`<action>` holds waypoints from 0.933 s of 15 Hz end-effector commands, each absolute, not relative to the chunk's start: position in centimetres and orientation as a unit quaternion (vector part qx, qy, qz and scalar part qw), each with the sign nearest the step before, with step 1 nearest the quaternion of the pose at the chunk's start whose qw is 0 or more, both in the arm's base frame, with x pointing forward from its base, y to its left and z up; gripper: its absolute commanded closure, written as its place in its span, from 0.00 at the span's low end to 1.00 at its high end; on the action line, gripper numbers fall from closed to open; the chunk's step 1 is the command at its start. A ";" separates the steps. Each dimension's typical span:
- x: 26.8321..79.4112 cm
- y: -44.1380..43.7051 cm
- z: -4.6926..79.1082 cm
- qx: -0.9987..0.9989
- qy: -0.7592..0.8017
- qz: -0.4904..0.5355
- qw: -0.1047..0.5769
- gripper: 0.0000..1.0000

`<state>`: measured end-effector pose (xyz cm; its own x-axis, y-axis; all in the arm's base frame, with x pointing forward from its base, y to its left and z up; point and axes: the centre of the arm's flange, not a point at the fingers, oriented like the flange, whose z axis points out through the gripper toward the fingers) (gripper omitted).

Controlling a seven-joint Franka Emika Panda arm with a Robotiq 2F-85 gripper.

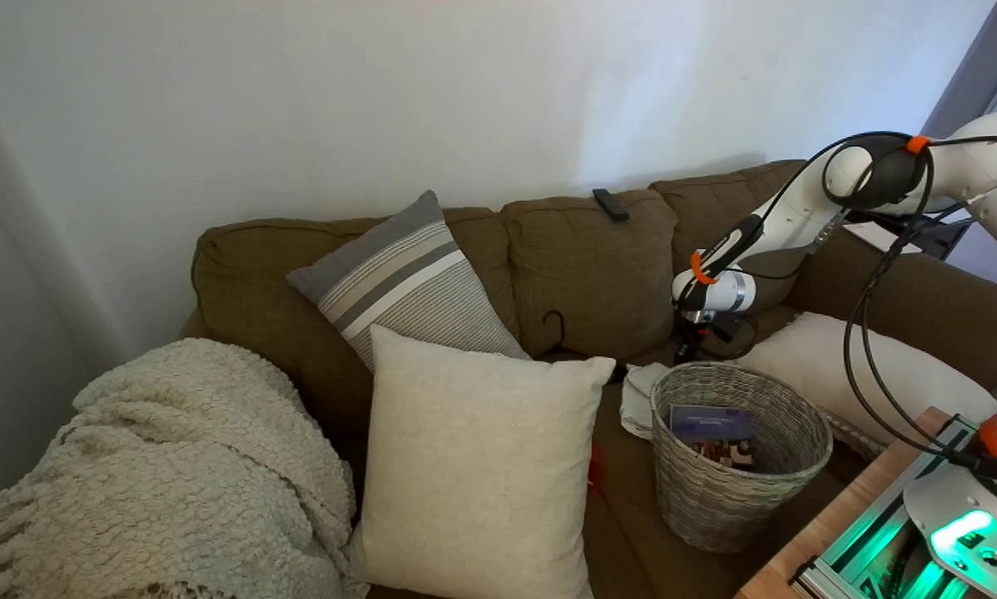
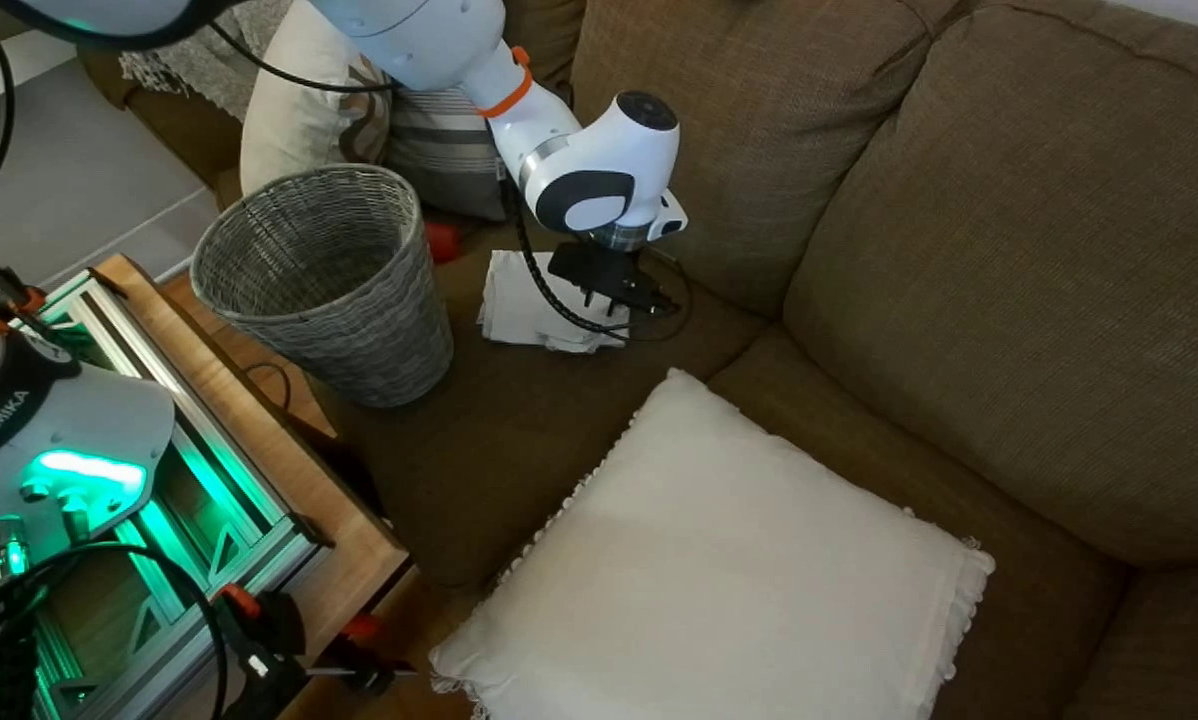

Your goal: Unfold the white towel on the sofa twice then move it to the left.

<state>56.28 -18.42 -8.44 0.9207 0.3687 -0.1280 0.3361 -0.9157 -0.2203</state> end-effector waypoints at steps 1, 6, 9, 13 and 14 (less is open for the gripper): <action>55.5 -18.3 -8.6 -0.976 -0.178 0.088 0.083 0.82; 55.3 -18.8 -7.1 -0.981 -0.170 0.070 0.069 0.53; 55.7 -19.3 -7.5 -0.985 -0.157 0.053 0.046 0.30; 55.6 -19.3 -9.0 -0.988 -0.133 0.063 0.036 0.05; 55.5 -19.1 -9.1 -0.989 -0.131 0.065 0.035 0.06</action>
